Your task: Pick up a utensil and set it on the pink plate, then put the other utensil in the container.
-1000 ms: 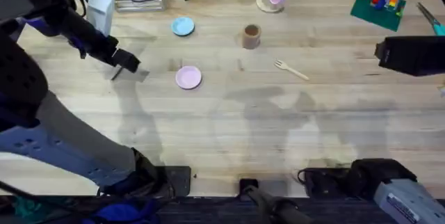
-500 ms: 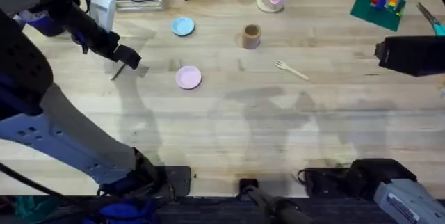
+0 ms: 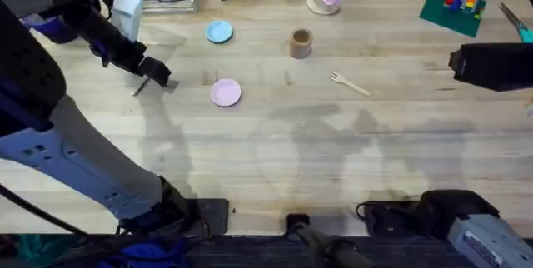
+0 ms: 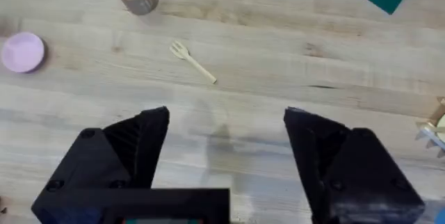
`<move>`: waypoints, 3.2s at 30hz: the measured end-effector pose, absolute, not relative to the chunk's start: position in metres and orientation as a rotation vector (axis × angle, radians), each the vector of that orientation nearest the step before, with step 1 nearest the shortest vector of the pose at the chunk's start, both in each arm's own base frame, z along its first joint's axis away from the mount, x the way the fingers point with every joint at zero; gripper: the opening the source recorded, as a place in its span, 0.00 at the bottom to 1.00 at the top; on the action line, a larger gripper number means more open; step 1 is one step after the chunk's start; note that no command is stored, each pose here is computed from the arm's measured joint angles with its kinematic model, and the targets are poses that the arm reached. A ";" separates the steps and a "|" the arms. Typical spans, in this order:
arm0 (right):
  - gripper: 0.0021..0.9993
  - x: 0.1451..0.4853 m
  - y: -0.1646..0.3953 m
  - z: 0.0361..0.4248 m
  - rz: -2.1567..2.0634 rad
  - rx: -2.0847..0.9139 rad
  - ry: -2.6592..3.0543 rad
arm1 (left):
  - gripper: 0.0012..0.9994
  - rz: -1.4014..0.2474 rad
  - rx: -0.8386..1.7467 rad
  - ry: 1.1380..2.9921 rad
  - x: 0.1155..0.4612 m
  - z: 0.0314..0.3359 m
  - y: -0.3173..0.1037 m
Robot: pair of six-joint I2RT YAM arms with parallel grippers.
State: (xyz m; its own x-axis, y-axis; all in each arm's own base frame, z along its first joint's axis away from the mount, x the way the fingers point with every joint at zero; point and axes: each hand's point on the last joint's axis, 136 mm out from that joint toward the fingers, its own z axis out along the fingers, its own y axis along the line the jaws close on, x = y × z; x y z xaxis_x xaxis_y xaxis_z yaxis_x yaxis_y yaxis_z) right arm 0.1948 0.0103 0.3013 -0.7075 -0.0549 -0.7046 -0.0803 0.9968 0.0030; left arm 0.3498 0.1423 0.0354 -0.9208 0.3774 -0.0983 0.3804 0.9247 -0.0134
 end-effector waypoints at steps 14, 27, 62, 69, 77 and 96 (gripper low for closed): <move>1.00 0.195 0.010 0.301 0.042 -0.093 2.359 | 0.35 -0.038 0.585 3.009 0.347 0.035 0.144; 1.00 0.195 0.010 0.301 0.042 -0.093 2.359 | 0.04 0.000 0.615 3.029 0.346 0.035 0.141; 1.00 0.195 0.010 0.301 0.042 -0.093 2.359 | 0.04 -0.045 0.395 2.943 0.400 0.129 0.008; 1.00 0.195 0.010 0.301 0.042 -0.093 2.359 | 0.04 -0.055 0.325 2.914 0.409 0.139 -0.010; 1.00 0.195 0.010 0.301 0.043 -0.094 2.359 | 0.04 -0.065 0.353 2.905 0.409 0.154 -0.029; 1.00 0.195 0.010 0.301 0.042 -0.093 2.359 | 0.04 -0.103 0.389 3.001 0.364 0.167 -0.073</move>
